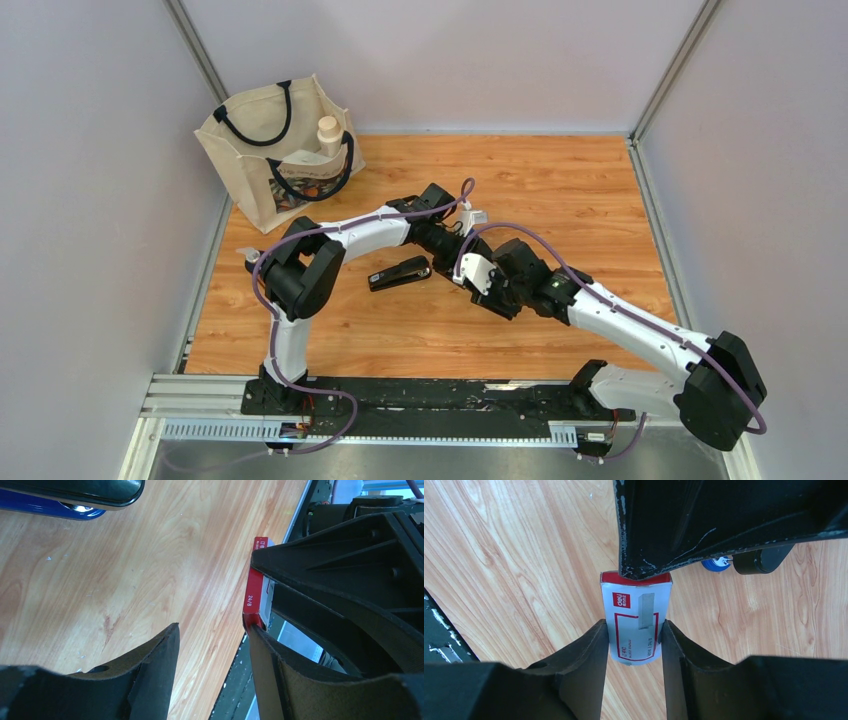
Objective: Load the staples into the stapler
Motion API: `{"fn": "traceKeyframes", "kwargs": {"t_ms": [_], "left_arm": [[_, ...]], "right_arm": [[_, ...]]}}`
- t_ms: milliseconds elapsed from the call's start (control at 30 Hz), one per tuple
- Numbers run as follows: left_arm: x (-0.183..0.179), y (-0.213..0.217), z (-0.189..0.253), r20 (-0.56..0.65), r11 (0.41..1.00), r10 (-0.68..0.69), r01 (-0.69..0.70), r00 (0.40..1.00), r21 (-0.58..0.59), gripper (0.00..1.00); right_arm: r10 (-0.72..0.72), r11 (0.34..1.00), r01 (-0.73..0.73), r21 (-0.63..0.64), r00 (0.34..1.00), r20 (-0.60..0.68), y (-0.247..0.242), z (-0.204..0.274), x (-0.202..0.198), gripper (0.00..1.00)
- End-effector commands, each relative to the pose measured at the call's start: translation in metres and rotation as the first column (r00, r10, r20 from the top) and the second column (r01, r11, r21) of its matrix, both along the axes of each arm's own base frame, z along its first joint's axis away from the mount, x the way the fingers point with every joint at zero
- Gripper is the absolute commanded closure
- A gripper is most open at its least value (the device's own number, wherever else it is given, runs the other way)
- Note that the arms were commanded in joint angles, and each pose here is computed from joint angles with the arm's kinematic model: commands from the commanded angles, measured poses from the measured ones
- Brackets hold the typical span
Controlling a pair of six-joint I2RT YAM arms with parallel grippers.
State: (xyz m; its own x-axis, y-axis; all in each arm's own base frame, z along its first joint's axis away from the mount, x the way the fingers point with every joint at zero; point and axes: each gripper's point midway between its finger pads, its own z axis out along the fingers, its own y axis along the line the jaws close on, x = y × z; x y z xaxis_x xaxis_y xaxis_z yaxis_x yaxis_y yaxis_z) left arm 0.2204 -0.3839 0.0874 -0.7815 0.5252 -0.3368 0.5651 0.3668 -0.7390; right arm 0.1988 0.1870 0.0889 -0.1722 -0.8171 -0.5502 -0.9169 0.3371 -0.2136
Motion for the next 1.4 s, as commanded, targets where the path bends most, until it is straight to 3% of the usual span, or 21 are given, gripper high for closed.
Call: {"fn": "traceKeyframes", "kwargs": {"t_ms": [0, 1367], "left_arm": [[-0.008, -0.008, 0.02, 0.034, 0.998, -0.025, 0.027, 0.999, -0.049, 0.39], [-0.011, -0.009, 0.036, 0.03, 0.995, -0.028, 0.031, 0.999, -0.096, 0.39]], "right_arm": [[-0.006, 0.995, 0.0, 0.1, 0.998, 0.066, 0.018, 0.027, 0.011, 0.58], [-0.13, 0.957, 0.064, 0.283, 0.967, 0.22, 0.062, 0.094, 0.066, 0.6]]}}
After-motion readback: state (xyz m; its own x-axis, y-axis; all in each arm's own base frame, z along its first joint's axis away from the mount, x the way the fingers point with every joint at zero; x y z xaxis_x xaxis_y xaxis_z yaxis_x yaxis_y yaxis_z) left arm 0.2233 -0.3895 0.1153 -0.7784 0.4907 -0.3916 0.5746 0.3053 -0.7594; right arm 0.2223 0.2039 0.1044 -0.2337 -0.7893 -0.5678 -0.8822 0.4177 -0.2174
